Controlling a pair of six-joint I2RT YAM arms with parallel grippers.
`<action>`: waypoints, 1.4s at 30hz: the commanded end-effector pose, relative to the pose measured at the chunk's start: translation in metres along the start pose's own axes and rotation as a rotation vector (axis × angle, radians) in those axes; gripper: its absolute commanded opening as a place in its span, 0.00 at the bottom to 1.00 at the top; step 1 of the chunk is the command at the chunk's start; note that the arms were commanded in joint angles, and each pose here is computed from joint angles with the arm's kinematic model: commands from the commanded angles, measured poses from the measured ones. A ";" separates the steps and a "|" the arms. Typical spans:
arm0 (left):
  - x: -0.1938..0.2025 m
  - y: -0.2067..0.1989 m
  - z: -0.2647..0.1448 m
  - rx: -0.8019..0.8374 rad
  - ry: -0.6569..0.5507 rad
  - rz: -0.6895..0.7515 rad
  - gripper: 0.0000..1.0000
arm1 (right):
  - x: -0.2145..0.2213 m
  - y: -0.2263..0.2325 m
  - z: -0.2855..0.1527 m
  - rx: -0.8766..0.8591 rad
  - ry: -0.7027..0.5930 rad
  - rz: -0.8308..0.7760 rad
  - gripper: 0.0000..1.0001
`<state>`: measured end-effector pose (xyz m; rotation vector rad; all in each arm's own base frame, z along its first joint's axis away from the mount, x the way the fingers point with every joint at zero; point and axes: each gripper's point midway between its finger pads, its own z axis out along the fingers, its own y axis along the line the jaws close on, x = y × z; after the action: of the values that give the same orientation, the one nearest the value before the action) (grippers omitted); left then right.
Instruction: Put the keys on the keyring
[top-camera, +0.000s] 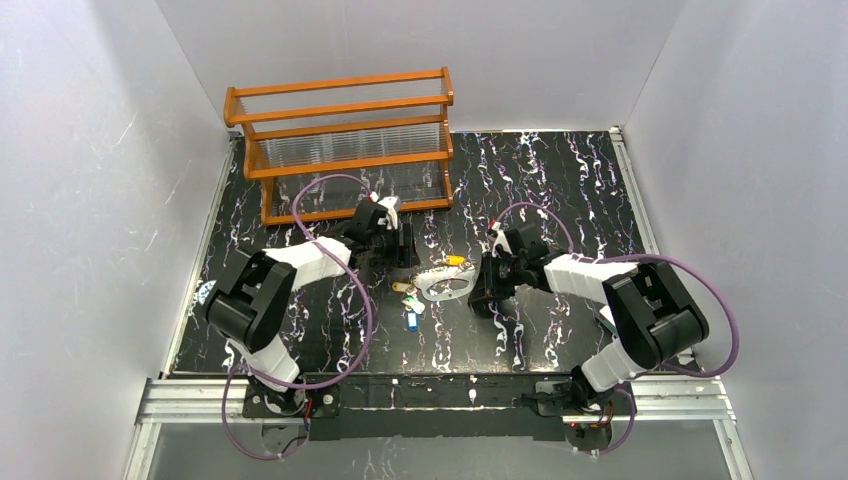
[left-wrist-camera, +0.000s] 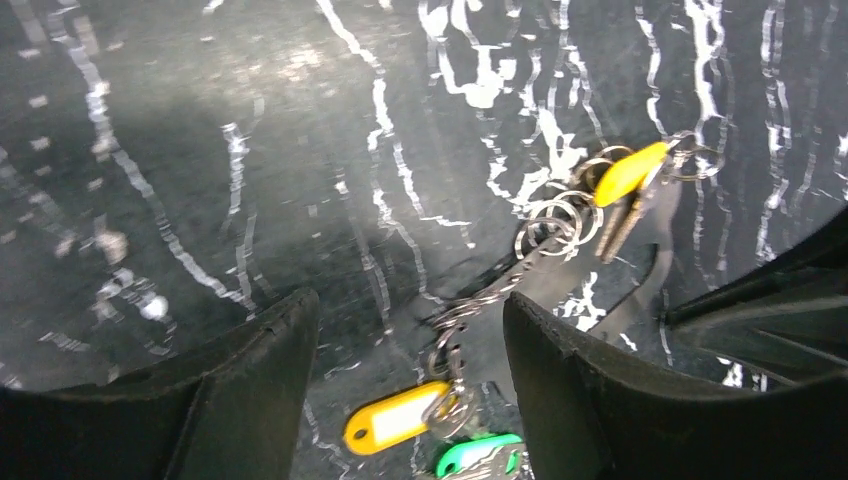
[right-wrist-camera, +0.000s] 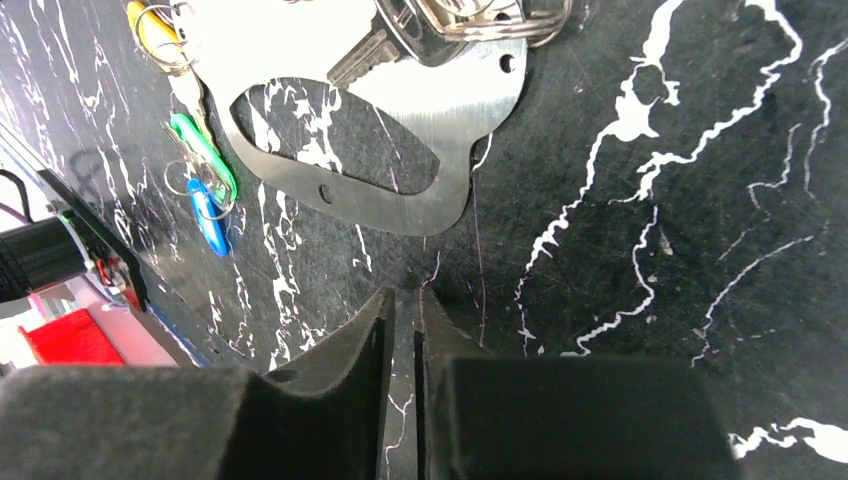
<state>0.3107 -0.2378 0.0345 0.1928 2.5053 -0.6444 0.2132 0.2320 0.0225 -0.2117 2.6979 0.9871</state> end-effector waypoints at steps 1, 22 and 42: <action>0.005 -0.027 0.007 0.148 0.047 0.022 0.65 | 0.001 -0.001 0.008 -0.010 0.012 0.013 0.19; 0.045 -0.027 -0.025 0.177 -0.001 -0.029 0.52 | -0.060 -0.009 0.014 0.151 -0.028 -0.086 0.11; -0.018 0.000 -0.056 0.251 -0.132 -0.369 0.65 | -0.081 0.037 0.002 0.086 -0.094 -0.219 0.55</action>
<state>0.3005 -0.2121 0.0701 -0.1485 2.3992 -0.9612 0.2689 0.2456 0.0523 -0.3768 2.6160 0.7809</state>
